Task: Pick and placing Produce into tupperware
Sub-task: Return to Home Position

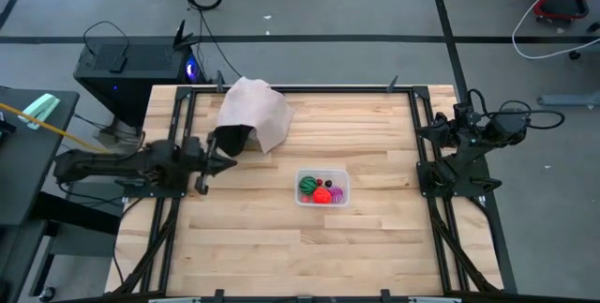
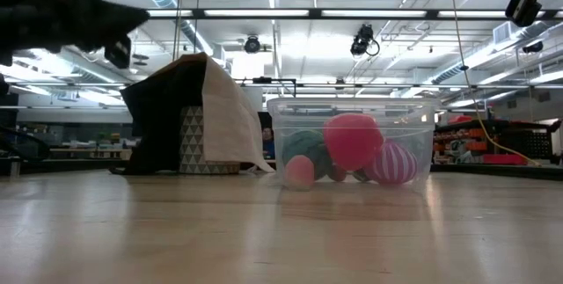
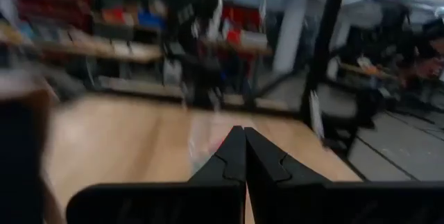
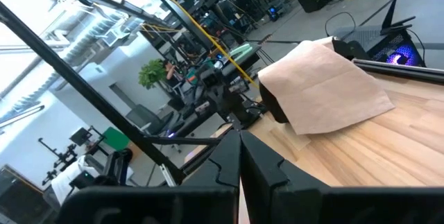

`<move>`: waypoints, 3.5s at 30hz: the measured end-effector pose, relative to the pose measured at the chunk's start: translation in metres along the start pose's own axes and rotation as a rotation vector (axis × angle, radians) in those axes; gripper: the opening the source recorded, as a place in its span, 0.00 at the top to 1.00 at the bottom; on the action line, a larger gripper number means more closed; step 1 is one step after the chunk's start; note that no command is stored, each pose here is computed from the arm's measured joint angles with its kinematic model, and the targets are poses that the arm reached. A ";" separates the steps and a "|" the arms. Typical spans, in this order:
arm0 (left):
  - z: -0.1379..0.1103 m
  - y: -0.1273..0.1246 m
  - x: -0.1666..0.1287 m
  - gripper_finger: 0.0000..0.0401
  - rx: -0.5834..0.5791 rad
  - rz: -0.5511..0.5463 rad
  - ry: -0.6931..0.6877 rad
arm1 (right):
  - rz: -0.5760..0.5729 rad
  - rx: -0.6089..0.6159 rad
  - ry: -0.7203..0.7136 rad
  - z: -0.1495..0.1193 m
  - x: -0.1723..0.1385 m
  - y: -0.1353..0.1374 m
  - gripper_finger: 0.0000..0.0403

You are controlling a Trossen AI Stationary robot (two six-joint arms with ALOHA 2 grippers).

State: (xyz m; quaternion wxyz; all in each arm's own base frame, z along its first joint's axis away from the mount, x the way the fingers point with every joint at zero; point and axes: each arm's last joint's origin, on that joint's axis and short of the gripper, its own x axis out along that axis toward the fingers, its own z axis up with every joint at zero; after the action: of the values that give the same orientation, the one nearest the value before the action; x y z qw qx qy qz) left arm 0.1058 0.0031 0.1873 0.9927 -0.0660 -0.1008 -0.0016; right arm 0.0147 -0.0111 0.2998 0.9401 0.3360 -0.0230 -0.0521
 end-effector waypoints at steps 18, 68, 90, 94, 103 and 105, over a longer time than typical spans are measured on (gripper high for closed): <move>0.000 0.001 -0.011 1.00 0.008 0.050 -0.007 | 0.001 0.008 -0.001 0.000 0.000 0.000 0.97; -0.012 0.002 -0.011 0.91 -0.191 0.052 0.115 | 0.502 -0.501 -0.550 0.077 -0.043 0.037 1.00; -0.012 0.002 -0.011 0.91 -0.191 0.051 0.113 | 0.648 -0.373 -0.648 -0.023 0.020 0.019 1.00; -0.012 0.002 -0.011 0.92 -0.191 0.051 0.114 | 0.655 -0.335 -0.711 -0.038 0.024 0.010 1.00; -0.012 0.002 -0.011 0.94 -0.191 0.052 0.113 | 0.655 -0.331 -0.931 -0.049 0.017 -0.005 1.00; -0.012 0.002 -0.011 0.93 -0.191 0.052 0.113 | 0.646 -0.342 -0.976 -0.048 0.015 -0.006 1.00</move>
State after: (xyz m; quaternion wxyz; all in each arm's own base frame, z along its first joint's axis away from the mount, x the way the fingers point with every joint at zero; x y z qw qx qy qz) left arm 0.0972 0.0034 0.1732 0.9857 -0.1627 -0.0421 0.0107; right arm 0.0327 0.0129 0.2596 0.8300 0.0937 -0.5434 0.0846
